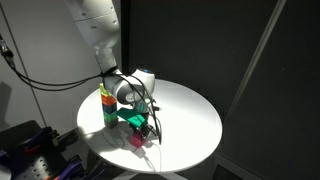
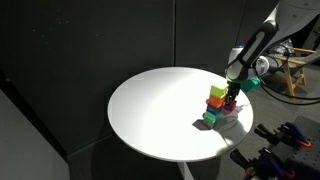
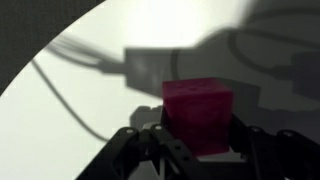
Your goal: Put the pink block on the table
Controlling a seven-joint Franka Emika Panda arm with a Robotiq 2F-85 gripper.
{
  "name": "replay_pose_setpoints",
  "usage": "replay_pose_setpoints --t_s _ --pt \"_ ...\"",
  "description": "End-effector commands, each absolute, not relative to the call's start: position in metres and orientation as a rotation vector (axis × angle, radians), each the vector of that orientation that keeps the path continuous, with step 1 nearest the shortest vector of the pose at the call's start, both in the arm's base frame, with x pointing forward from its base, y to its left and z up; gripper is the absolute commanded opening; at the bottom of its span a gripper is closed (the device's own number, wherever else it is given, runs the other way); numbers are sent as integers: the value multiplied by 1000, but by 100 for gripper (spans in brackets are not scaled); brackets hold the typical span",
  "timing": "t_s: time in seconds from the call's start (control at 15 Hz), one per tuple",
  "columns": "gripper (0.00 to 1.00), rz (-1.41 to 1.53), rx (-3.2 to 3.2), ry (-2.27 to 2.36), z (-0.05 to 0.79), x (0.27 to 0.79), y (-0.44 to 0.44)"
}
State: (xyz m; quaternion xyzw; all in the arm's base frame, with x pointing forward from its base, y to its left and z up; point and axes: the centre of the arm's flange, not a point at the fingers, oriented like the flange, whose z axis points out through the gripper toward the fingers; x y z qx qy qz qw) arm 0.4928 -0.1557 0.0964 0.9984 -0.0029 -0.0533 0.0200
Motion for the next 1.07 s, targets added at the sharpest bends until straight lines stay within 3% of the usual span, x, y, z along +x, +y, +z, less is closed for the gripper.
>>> replay_pose_setpoints --t_s 0.0,0.2,1.0 --pt "78 -153 3085 -23 100 497 -158" --pt "99 -175 3088 -20 106 493 -157" --pt "100 -216 3083 -10 149 487 -153"
